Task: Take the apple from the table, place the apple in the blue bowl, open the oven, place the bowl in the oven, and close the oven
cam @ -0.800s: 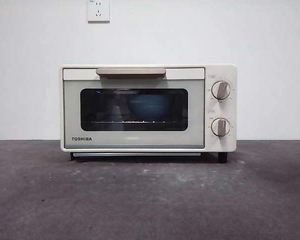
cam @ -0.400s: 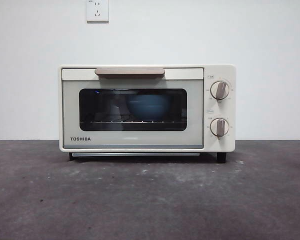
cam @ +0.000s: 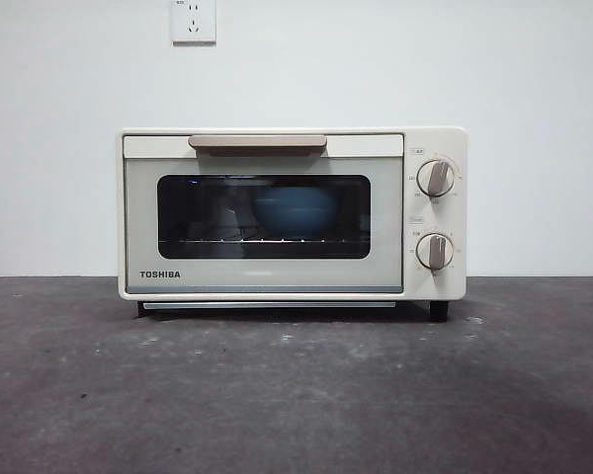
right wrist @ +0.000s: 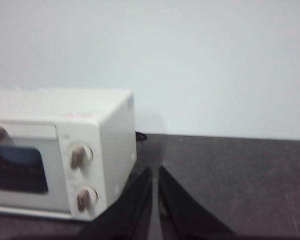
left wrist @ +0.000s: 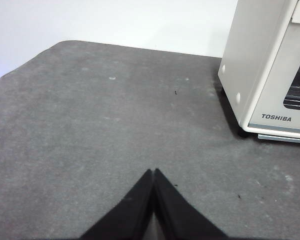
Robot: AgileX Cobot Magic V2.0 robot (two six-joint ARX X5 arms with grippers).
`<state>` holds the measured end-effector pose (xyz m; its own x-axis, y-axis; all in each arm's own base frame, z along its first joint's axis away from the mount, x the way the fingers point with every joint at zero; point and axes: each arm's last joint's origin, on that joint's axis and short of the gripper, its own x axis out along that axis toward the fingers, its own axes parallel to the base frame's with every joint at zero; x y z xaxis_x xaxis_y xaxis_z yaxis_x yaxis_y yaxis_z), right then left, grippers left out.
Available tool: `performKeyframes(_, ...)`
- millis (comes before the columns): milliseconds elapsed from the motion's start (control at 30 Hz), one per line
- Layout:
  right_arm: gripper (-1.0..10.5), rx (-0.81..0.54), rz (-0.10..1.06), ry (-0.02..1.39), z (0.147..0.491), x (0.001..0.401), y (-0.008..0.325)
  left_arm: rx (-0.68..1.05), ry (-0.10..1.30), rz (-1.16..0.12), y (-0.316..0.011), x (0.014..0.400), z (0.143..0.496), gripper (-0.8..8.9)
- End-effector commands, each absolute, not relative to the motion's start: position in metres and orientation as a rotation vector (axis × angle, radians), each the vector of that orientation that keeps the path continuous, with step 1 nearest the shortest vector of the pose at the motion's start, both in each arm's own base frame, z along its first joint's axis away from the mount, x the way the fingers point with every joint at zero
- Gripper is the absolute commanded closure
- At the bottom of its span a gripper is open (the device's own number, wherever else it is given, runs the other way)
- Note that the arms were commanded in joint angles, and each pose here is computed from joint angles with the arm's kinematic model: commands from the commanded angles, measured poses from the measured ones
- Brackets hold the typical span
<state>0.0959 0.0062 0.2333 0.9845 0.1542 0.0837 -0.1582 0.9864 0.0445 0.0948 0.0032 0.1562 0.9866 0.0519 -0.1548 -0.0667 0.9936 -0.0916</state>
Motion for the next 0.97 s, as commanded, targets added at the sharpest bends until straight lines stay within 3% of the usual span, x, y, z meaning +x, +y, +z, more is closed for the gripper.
performKeyframes(33, 9.4, 0.04, 0.138, -0.087, 0.22, 0.095, 0.006, -0.106, 0.178, 0.064, 0.003, 0.096, 0.148, 8.06)
performKeyframes(433, 9.4, 0.052, 0.099, -0.021, 0.168, 0.097, 0.004, -0.106, 0.178, 0.064, 0.003, 0.096, 0.148, 8.06)
performKeyframes(700, 9.4, 0.057, 0.094, 0.175, 0.15, 0.096, 0.004, -0.106, 0.178, 0.064, 0.003, 0.096, 0.148, 8.06)
performKeyframes(967, 9.4, 0.053, 0.092, 0.081, 0.159, 0.097, 0.004, -0.106, 0.179, 0.064, 0.003, 0.096, 0.148, 8.06)
